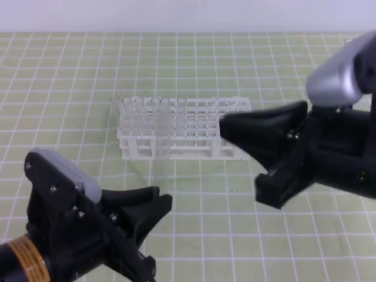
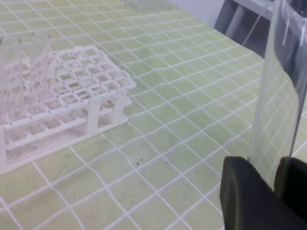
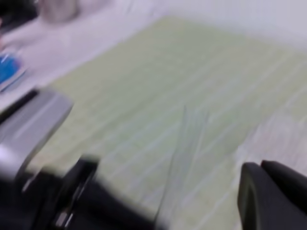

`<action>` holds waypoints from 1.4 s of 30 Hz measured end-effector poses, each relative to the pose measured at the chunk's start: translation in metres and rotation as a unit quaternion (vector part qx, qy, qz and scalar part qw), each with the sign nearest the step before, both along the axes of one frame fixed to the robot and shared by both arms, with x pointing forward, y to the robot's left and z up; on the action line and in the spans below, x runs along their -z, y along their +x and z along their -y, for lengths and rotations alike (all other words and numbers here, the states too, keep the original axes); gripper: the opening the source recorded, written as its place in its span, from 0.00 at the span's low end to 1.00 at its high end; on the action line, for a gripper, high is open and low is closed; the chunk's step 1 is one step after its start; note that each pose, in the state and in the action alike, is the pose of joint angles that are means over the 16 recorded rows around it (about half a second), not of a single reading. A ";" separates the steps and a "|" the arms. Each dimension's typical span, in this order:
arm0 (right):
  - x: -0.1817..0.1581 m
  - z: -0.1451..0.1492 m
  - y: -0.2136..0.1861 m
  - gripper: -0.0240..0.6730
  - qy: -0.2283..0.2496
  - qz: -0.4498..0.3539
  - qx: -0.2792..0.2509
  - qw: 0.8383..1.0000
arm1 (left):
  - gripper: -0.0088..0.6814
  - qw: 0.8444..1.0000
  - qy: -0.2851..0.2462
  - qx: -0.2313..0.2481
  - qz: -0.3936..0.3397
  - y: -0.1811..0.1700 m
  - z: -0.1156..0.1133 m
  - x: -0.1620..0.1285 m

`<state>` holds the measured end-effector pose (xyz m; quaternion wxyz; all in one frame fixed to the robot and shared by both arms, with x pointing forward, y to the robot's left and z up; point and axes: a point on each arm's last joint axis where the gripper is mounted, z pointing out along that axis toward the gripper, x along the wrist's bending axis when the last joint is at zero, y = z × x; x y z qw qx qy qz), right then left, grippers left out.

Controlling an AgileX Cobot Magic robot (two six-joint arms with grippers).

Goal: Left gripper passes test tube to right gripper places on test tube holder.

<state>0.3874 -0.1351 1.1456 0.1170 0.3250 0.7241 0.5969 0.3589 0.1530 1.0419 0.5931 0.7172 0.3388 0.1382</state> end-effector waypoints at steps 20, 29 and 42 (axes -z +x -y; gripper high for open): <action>0.031 -0.019 -0.022 0.04 0.056 0.113 0.040 0.991 | 0.02 0.999 0.008 0.012 0.034 0.010 0.014 0.009; 0.020 -0.024 -0.026 0.07 0.062 0.106 0.018 0.992 | 0.02 0.998 -0.010 0.013 0.057 0.013 0.017 0.006; 0.017 -0.041 -0.025 0.10 0.072 0.117 0.014 0.990 | 0.02 0.996 -0.037 0.001 0.081 0.016 0.018 0.001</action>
